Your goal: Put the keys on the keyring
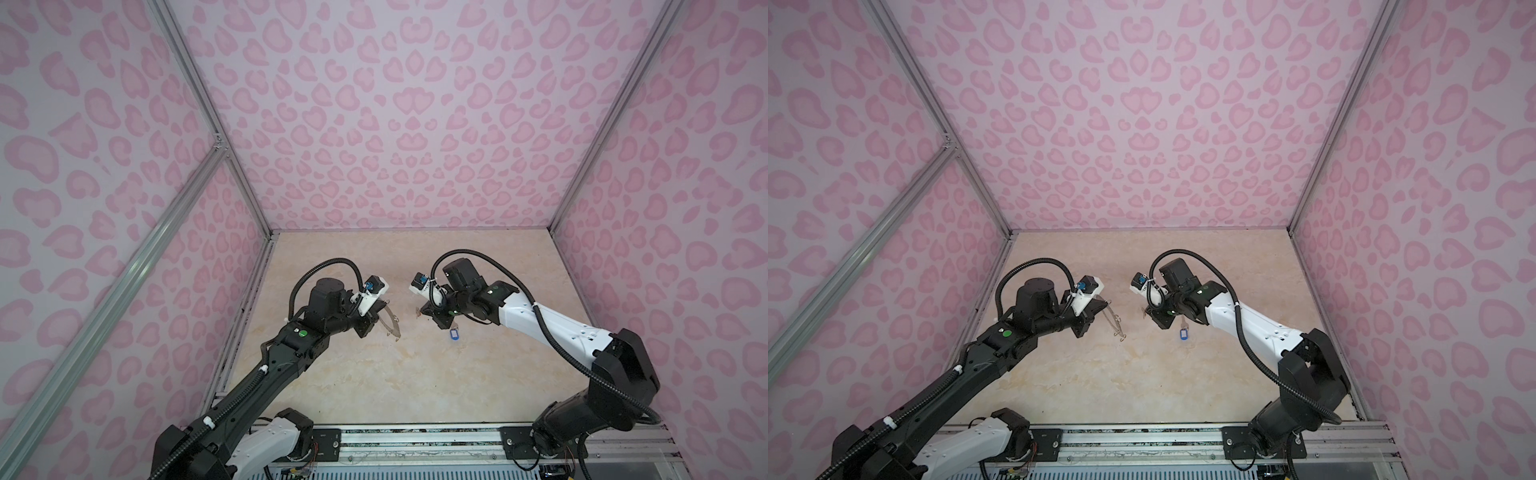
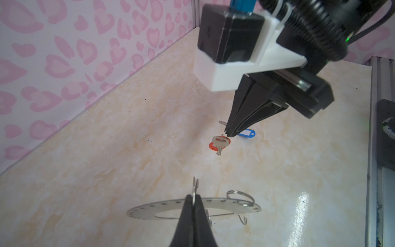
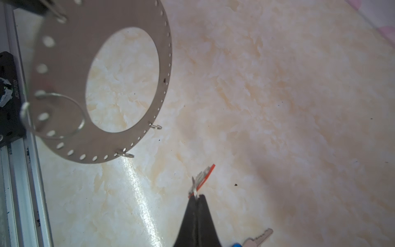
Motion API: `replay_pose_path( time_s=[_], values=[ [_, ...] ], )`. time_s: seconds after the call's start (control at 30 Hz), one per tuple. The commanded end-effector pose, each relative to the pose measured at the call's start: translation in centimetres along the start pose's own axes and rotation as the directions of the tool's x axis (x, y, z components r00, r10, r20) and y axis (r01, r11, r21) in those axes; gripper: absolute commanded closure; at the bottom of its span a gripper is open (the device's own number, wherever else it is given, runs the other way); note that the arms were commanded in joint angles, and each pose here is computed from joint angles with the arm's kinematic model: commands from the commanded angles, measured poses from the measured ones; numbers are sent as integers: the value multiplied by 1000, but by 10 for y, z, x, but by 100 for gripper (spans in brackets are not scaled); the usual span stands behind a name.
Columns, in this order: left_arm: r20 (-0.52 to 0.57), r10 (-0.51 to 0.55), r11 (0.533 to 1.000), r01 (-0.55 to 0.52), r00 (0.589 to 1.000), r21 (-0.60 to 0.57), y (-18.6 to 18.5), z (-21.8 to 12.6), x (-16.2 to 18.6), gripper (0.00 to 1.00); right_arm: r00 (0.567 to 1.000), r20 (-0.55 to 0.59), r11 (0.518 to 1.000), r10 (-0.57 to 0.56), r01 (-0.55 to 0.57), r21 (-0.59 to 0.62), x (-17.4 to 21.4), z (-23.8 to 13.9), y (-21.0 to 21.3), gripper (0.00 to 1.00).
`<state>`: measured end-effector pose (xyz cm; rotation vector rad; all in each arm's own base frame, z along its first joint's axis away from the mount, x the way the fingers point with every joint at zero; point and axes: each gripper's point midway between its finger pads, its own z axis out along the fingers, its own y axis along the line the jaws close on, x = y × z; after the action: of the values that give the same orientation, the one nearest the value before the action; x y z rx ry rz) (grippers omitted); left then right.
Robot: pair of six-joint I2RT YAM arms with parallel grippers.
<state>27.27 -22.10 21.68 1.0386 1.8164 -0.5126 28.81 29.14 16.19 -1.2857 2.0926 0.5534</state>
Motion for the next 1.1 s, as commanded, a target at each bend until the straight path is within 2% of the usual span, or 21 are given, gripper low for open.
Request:
replay_pose_path(
  time_s=[0.0, 0.43, 1.07],
  values=[
    [46, 55, 998, -55, 997, 7, -1, 6, -17, 97, 993, 107, 998, -54, 56, -21, -19, -7, 8, 100],
    [53, 52, 998, -54, 997, 24, -12, 26, -25, 97, 963, 267, 993, -35, 64, -102, -50, -31, 38, 100],
    [73, 61, 998, -63, 995, 22, -22, 27, -33, 97, 961, 276, 994, 24, 7, -111, -60, -26, 37, 100]
  ],
)
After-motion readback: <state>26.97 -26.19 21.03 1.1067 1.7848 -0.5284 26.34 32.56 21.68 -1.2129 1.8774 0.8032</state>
